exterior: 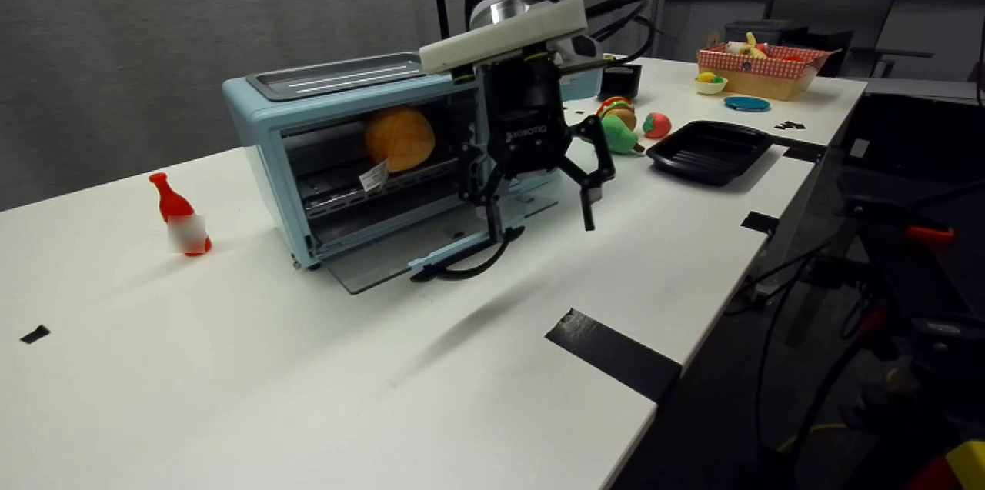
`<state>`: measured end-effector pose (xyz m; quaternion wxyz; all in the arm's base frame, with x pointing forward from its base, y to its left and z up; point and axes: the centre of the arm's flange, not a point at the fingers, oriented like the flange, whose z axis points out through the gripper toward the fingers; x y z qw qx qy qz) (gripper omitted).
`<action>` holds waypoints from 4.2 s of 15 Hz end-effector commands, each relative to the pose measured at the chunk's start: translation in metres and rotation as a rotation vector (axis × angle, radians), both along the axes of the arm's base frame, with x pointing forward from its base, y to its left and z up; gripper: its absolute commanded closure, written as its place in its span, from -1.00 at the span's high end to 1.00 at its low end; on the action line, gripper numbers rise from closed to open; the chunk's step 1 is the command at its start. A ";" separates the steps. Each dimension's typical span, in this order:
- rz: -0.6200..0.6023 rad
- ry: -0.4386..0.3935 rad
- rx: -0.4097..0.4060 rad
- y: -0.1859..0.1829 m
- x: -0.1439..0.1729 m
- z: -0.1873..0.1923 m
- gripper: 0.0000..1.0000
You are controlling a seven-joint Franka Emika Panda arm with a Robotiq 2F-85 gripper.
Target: Open the toaster oven door
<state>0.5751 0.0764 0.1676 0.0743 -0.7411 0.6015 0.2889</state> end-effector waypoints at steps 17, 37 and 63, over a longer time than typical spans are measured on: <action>-0.138 0.150 0.252 -0.025 0.064 -0.041 1.00; -0.093 -0.211 -0.115 -0.004 0.055 -0.007 1.00; 0.008 -0.618 -0.279 0.019 -0.066 0.101 1.00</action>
